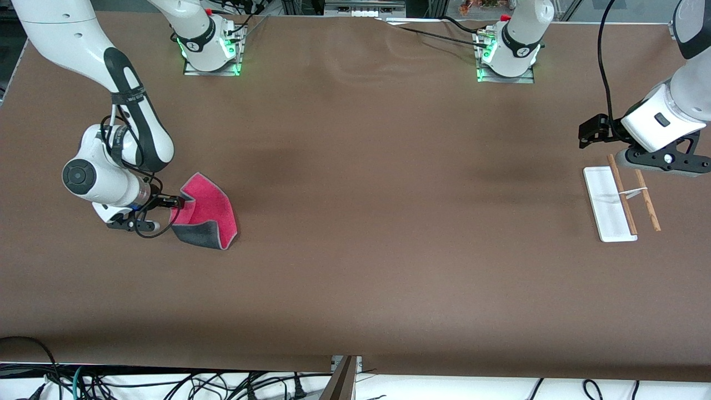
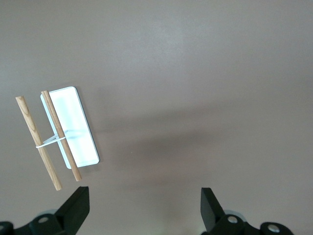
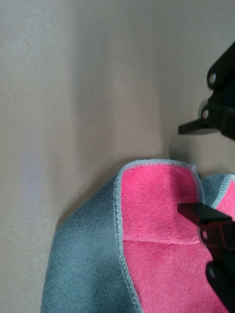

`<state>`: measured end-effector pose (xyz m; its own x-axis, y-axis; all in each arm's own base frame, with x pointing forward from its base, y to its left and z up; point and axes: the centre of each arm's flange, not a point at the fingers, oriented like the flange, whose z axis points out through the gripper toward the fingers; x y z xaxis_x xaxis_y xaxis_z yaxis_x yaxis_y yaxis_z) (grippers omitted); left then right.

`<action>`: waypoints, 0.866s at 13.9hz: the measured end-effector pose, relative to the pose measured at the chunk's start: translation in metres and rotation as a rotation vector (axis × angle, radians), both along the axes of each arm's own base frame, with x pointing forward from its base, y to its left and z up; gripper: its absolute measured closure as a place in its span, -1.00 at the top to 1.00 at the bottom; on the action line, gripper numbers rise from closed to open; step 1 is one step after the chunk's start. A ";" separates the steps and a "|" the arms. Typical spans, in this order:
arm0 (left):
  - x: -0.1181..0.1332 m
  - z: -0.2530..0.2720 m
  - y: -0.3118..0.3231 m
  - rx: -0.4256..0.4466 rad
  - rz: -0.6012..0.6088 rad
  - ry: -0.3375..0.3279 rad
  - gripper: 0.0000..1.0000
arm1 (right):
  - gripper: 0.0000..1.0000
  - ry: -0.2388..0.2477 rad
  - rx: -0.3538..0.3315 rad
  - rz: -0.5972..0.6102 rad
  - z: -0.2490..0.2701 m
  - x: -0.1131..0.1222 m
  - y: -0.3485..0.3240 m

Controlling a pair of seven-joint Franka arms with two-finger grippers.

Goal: Pass towel and hang on rack
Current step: 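Close the right gripper on the towel edge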

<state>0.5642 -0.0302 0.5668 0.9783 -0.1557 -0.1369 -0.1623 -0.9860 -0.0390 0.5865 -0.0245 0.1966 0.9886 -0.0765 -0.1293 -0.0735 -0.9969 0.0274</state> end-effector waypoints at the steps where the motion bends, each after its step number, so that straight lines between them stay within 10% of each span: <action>1: 0.000 0.000 0.000 0.000 0.000 0.000 1.00 | 0.19 0.001 0.000 0.000 0.000 0.000 0.000; 9: 0.000 0.000 0.000 0.000 0.000 0.000 1.00 | -0.18 -0.007 0.006 -0.003 -0.001 0.001 0.003; 12: 0.000 0.000 0.000 0.000 0.001 0.000 1.00 | -0.88 -0.009 0.012 -0.011 0.000 0.001 0.003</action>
